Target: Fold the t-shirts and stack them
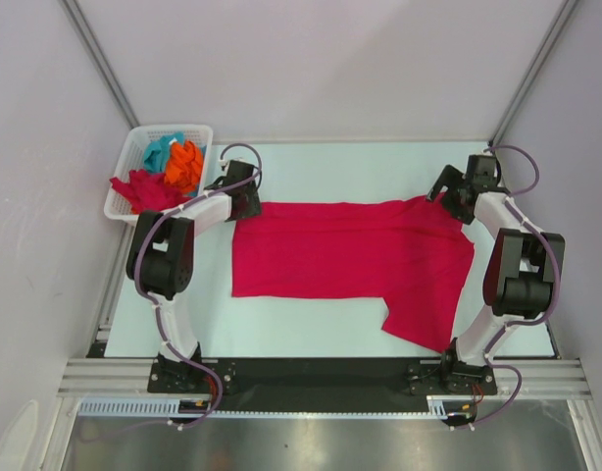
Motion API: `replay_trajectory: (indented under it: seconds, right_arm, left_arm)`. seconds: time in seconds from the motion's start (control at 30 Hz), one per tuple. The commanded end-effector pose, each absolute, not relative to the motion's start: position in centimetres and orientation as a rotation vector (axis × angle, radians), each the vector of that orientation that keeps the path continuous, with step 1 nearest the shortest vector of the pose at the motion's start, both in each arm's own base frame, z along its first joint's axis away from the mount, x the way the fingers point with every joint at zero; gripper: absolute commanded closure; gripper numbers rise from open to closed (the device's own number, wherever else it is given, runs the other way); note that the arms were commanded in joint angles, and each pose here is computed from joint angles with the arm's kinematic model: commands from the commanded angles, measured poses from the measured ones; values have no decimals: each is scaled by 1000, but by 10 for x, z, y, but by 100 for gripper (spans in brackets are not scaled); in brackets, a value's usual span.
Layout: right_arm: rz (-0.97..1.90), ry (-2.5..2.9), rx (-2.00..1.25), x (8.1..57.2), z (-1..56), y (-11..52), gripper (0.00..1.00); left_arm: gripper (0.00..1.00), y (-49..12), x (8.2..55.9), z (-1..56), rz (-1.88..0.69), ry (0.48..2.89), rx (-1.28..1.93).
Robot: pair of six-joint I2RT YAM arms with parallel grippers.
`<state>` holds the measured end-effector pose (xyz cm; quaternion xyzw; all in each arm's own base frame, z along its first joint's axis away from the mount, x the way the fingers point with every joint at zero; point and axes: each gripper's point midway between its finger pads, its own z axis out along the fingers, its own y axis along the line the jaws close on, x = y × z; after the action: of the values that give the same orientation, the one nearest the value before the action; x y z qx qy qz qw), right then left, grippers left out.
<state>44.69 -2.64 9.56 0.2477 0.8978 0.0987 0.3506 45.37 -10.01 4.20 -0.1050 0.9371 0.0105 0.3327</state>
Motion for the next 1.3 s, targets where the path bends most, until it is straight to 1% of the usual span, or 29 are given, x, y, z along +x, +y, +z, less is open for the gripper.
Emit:
replay_trajectory:
  seconds: [0.0,0.07,0.13,0.2,0.27,0.37,0.53,0.6,0.63,0.7,0.73,0.8,0.83,1.1,1.27]
  right_arm:
    - [256,2302,637,447,103,-27,9]
    - [251,2302,636,446,103,-27,9]
    - [247,2303,637,445,104,-29,9]
    - [251,2301,638,444,104,-30,9]
    - [260,2299,640,444,105,-30,9]
    - [279,2291,635,445,109,-28,9]
    - [278,2302,631,443,107,-28,9]
    - [283,2305,630,442,107,-27,9]
    - [281,2306,633,442,107,-28,9]
    - [265,2306,637,440,107,-30,9]
    - [265,2309,639,439,107,-29,9]
    - [251,2309,647,437,107,-31,9]
    - [244,2306,652,435,108,-33,9]
    - [198,2301,712,414,107,-42,10]
    - [135,2255,811,396,118,-63,10]
  left_arm:
    - [40,-100,455,45,39,2437,-266]
    - [44,-102,455,43,29,2440,-262]
    - [51,-102,454,41,30,2445,-260]
    - [53,-101,453,40,37,2448,-257]
    - [53,-99,451,40,48,2447,-258]
    - [50,-95,448,40,71,2451,-259]
    - [51,-94,444,40,72,2452,-261]
    - [57,-96,445,40,60,2450,-258]
    - [63,-97,446,40,56,2448,-262]
    - [72,-98,445,38,40,2454,-260]
    - [80,-99,444,38,38,2455,-264]
    - [90,-99,441,36,31,2453,-264]
    - [100,-99,441,41,23,2439,-267]
    - [100,-92,424,67,13,2383,-250]
    - [100,-94,412,77,-39,2349,-213]
